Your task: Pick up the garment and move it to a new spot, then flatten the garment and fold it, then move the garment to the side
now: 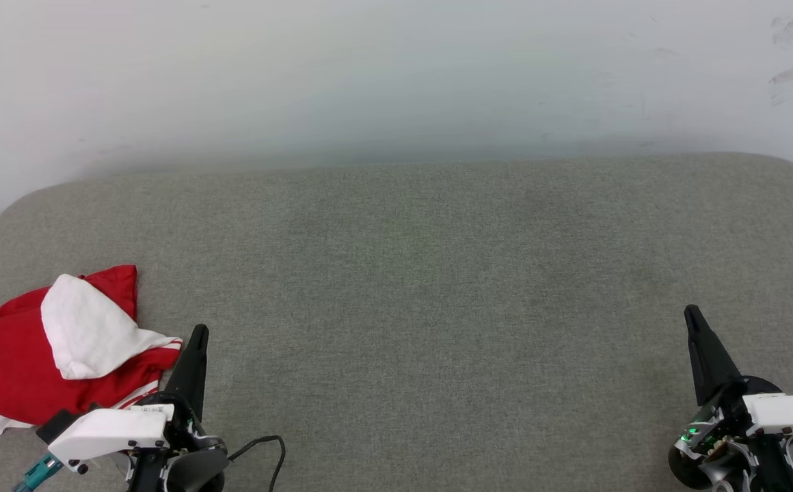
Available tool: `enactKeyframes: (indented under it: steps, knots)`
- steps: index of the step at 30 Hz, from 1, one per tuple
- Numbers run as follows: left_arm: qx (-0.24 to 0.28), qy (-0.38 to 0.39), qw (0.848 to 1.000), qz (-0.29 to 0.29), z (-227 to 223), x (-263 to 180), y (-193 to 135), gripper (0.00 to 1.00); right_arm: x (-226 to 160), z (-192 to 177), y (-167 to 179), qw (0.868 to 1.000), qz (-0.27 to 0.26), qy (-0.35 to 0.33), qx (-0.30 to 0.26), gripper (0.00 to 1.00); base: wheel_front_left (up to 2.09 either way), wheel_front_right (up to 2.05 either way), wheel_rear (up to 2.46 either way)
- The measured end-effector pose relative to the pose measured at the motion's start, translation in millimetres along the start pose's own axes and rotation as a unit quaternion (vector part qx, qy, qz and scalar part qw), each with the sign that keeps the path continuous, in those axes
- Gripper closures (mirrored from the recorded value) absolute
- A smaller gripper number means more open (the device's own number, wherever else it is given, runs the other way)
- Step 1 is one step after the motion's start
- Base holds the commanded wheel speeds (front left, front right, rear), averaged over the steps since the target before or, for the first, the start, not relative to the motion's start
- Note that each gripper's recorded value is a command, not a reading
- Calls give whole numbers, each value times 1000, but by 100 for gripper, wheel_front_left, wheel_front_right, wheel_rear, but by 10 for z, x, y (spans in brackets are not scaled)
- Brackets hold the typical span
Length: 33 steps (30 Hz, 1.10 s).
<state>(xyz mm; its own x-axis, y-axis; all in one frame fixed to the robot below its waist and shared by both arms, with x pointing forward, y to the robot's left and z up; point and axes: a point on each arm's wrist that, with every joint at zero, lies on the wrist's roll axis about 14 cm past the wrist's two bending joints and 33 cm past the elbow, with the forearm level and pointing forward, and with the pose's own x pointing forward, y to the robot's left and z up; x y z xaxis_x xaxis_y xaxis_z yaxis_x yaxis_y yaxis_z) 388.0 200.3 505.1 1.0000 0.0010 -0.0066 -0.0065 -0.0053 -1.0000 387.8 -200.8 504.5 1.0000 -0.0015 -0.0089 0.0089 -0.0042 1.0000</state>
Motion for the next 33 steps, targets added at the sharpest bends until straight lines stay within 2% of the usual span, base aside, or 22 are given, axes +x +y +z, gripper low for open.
enactKeyframes:
  steps: [29,30,33]
  knots:
    - [0,0,1000,0,-1,0,2,100,0,0,-1,1000,0,0,0,100,0,0,0]
    - [-1,0,1000,5,-3,-12,35,0,-12,-1,-33,1000,-5,0,1,0,0,0,0]
    - [-3,0,1000,31,-12,-90,207,0,-89,3,-201,1000,-30,-2,2,0,0,0,0]
